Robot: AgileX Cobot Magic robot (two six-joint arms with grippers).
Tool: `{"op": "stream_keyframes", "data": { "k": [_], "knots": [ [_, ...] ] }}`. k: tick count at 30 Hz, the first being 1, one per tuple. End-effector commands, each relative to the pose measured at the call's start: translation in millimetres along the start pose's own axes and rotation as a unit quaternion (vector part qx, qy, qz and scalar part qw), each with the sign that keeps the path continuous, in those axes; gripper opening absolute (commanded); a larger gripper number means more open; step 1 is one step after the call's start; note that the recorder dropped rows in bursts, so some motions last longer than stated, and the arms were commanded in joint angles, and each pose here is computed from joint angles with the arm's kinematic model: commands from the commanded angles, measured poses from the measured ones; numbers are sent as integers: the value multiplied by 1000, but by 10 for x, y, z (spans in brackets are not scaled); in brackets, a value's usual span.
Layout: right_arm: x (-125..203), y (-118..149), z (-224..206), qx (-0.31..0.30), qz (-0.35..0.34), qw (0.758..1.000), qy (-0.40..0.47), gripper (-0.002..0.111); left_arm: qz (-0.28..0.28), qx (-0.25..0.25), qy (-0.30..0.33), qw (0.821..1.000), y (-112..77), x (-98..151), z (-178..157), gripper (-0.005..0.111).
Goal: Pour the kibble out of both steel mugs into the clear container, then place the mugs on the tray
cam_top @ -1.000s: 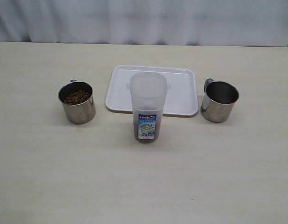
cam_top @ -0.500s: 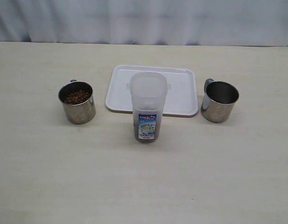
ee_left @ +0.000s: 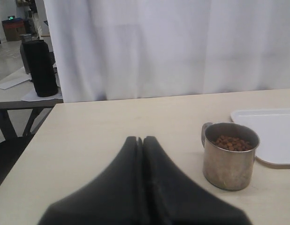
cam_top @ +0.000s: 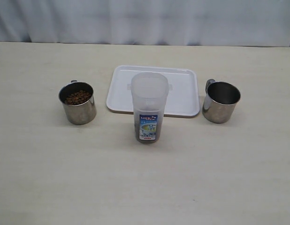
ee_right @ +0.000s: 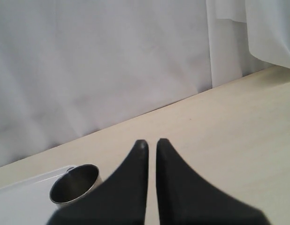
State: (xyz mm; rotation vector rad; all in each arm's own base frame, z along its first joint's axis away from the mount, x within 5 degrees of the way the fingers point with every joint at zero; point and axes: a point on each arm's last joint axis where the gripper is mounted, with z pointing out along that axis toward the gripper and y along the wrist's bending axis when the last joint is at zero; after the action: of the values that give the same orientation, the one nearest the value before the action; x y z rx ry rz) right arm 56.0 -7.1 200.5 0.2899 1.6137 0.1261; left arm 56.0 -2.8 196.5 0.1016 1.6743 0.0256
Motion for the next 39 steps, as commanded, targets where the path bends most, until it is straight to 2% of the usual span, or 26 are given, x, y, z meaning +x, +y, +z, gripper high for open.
{"op": "stream_keyframes", "data": {
  "k": [1, 4, 11, 30, 39],
  "knots": [
    [27, -15, 0, 4, -29, 1000, 8, 5, 1, -3, -5, 1000, 3, 0, 0, 0],
    [64, -2, 0, -18, -98, 995, 31, 5, 1, -3, -10, 1000, 4, -9, -1, 0],
    [117, 83, -12, -80, -146, 985, 53, 5, 1, -3, -10, 1000, 4, -9, -1, 0],
    [115, 87, -12, -82, -140, 985, 52, 5, 1, -3, -10, 1000, 4, -9, -1, 0],
    [127, 129, -22, -122, -144, 980, 57, 5, 1, -3, -10, 1000, 4, -9, -1, 0]
  ]
}}
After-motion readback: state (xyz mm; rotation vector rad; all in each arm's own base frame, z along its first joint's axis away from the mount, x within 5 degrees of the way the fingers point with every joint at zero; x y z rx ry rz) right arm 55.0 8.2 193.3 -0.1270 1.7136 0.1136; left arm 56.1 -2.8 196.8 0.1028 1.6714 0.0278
